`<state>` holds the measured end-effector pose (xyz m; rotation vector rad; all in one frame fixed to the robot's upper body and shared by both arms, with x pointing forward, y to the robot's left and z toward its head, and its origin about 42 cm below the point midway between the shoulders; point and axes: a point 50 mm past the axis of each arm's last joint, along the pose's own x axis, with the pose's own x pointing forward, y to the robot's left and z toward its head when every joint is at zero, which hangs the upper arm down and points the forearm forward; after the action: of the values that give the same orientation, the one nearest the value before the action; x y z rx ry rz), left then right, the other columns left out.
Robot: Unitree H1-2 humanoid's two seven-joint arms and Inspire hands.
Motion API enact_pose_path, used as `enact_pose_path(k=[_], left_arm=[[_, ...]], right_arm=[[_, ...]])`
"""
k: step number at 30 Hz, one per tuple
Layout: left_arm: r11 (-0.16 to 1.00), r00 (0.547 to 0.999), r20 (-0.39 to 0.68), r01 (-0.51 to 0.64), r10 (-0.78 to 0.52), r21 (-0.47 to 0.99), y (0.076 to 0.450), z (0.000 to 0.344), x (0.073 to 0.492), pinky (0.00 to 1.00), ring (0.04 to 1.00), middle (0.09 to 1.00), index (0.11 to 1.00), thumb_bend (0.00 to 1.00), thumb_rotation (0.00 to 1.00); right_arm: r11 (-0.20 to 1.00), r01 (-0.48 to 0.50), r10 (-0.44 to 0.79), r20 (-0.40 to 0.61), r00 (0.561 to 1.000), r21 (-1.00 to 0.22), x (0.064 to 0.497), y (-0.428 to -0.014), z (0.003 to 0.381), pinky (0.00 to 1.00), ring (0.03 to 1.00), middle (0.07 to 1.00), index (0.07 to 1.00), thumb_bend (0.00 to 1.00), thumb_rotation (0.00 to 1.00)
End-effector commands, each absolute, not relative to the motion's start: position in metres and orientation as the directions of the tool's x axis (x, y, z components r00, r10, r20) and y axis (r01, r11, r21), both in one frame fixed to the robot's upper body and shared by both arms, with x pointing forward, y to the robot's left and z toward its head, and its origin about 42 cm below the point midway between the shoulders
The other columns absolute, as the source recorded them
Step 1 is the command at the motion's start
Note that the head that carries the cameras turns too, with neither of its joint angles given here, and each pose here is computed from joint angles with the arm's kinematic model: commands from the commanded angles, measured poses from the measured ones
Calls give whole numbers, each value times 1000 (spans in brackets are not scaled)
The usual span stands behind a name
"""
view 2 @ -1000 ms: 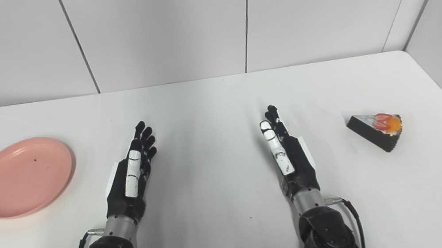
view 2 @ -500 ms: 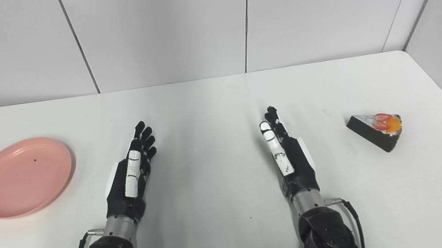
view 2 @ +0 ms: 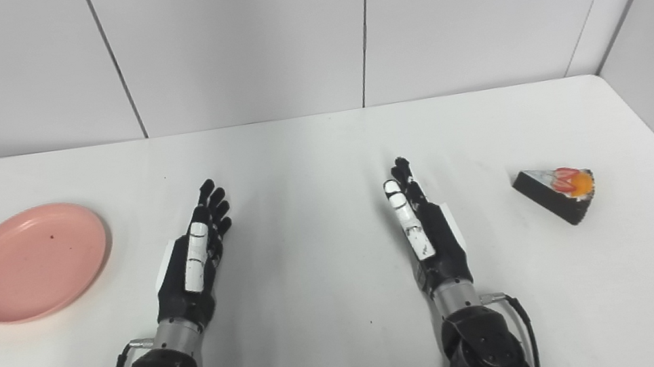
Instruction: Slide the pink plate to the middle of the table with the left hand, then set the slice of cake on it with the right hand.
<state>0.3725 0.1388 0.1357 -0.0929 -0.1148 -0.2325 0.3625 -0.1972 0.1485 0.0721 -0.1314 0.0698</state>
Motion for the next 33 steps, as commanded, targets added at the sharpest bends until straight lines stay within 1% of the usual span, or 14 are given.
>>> enact_pose_path(k=[1,20,26,33], left_arm=[[970,973,41,232,-229,-78,141,120,367,1000,1000,1000,1000,734,1000],[970,973,48,231,-228,-79,139,122,366,1000,1000,1000,1000,728,1000],[964,967,43,253,-250,-78,140,122,366,1000,1000,1000,1000,746,1000],[966,969,40,248,-246,-74,140,122,366,1000,1000,1000,1000,744,1000]], right_arm=[[994,-86,70,209,975,68,367,-195,168,1000,1000,994,999,666,867],[994,-88,73,213,974,63,368,-195,167,1000,999,994,1000,666,866],[994,-85,70,210,975,64,368,-195,168,1000,1000,993,997,667,860],[995,-83,68,213,975,61,368,-195,168,1000,998,991,996,673,864]])
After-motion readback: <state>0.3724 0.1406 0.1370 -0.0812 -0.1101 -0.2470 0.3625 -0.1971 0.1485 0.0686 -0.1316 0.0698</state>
